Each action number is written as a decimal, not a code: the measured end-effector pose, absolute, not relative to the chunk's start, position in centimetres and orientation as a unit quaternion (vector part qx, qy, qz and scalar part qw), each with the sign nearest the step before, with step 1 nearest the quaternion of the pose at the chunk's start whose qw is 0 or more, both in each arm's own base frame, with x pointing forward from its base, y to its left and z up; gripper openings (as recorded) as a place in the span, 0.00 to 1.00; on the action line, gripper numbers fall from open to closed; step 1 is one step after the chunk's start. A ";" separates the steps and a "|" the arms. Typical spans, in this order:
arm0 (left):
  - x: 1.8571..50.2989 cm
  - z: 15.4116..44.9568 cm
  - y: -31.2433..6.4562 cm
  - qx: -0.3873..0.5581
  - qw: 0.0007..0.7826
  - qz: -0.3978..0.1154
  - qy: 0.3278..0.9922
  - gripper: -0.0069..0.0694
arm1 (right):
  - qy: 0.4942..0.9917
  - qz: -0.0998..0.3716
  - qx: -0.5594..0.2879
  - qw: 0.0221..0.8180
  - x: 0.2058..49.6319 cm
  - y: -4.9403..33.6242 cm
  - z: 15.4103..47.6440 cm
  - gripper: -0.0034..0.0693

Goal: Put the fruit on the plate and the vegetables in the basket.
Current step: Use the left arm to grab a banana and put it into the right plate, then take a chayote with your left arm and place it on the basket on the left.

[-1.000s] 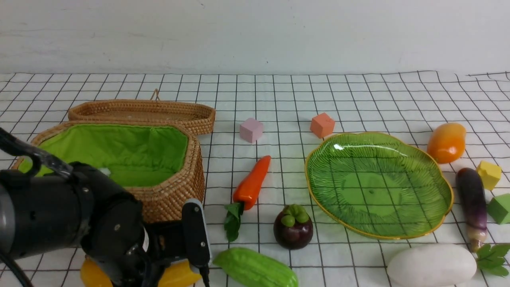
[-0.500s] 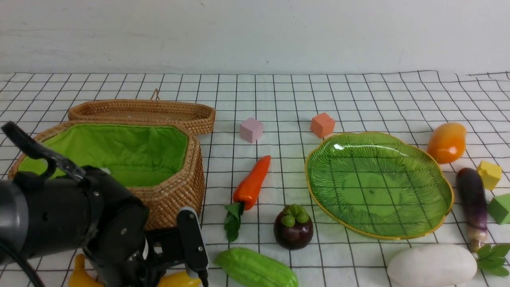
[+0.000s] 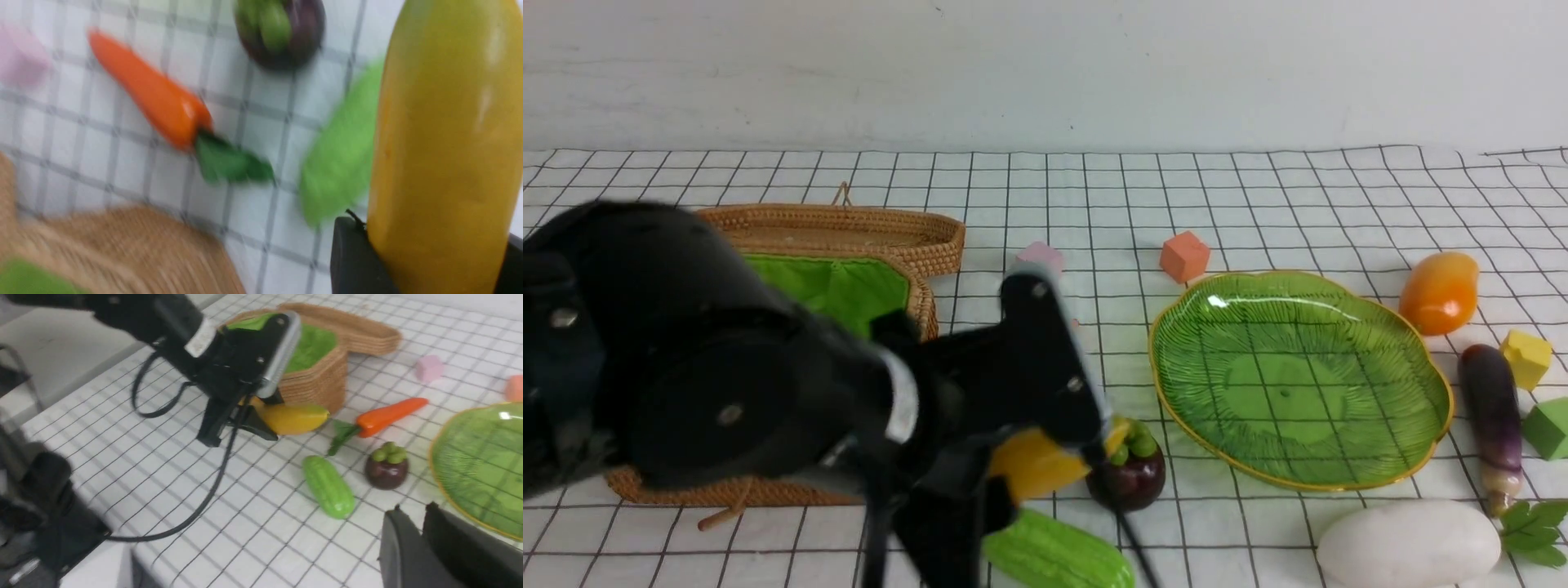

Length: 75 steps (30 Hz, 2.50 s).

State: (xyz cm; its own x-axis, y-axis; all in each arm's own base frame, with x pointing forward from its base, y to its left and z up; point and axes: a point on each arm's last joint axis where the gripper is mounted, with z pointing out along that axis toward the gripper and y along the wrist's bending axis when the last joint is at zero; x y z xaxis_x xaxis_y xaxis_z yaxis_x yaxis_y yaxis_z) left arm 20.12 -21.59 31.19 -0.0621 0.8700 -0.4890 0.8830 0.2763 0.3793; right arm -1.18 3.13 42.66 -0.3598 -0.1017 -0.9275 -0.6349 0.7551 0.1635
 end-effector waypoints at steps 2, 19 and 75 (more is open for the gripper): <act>21.5 32.0 -23.9 0.607 0.352 -0.021 0.712 0.49 | 0.797 0.239 -0.202 0.517 -0.8 2.6 42.5 0.19; 34.8 22.6 -41.3 0.630 0.353 -0.068 0.689 0.53 | 0.842 0.212 -0.117 0.482 -0.5 1.5 41.7 0.21; 26.2 16.6 -28.4 0.754 0.089 0.077 0.646 0.68 | 0.835 0.215 -0.188 0.470 -0.8 2.2 41.3 0.24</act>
State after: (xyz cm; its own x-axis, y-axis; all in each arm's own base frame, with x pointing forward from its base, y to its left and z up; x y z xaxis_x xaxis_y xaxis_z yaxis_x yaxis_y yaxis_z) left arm 26.18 -28.38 16.59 0.1539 0.9881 0.0016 0.9606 -0.1500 0.2339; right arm -0.77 2.18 41.28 -0.4877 -0.1117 -0.8659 -0.5156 0.8372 0.1824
